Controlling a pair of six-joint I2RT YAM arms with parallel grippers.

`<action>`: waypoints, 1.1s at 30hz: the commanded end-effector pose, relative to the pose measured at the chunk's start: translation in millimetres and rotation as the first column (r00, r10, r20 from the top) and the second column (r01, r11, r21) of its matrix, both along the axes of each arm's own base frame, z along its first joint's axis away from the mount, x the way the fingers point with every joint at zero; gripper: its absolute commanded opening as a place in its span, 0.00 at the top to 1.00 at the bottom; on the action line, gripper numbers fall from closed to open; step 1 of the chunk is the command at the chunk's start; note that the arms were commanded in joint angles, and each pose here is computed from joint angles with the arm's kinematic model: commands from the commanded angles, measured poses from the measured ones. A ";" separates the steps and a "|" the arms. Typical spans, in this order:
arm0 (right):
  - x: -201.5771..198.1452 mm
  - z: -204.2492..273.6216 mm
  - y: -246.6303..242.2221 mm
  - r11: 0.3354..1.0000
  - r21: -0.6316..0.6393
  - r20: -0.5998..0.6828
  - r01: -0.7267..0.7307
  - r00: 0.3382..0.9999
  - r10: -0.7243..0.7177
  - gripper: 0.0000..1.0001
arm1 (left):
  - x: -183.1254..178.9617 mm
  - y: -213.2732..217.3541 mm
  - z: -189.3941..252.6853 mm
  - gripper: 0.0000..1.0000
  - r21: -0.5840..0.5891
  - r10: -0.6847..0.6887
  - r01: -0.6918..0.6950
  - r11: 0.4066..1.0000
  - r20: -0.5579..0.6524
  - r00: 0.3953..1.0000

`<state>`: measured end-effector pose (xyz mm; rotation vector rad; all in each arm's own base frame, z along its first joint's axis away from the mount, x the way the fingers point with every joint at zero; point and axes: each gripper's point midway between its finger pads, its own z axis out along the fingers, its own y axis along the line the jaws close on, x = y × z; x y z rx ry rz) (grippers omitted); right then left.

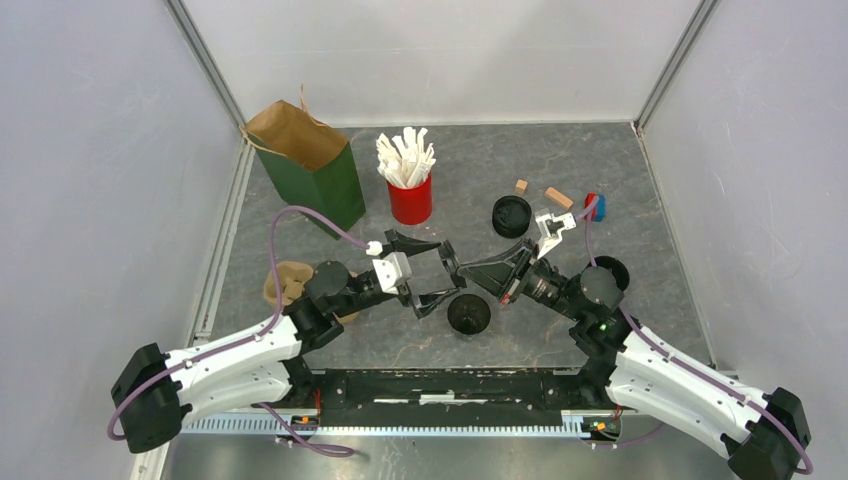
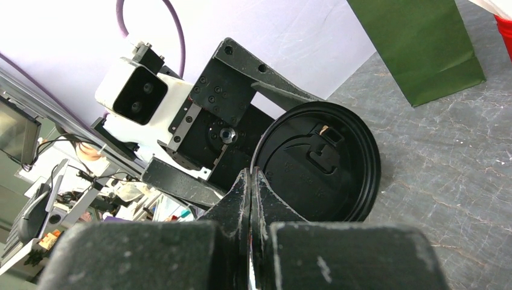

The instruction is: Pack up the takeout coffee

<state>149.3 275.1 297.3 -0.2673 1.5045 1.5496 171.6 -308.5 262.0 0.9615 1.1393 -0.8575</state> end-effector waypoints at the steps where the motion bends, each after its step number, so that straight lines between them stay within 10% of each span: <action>1: -1.0 14.1 -0.9 0.999 0.039 0.027 0.004 1.000 -0.005 1.00 | 5.6 1.3 24.9 0.00 -0.060 0.039 -0.034 0.998 0.097 0.995; 13: 0.9 8.0 -2.8 0.999 0.025 0.015 0.022 1.000 -0.022 0.97 | 1.4 9.0 25.2 0.16 -0.058 0.049 -0.044 0.997 0.091 0.995; 22: 31.0 -18.6 -32.8 0.942 -0.208 0.063 0.263 0.965 -0.255 0.45 | 8.0 23.4 6.5 0.18 0.110 0.149 -0.132 0.985 -0.161 0.976; 33: 44.1 -60.9 -101.3 0.713 -0.507 0.212 0.484 0.872 -0.441 0.02 | 7.6 51.9 -19.7 0.18 0.510 0.449 -0.180 0.841 -0.474 0.757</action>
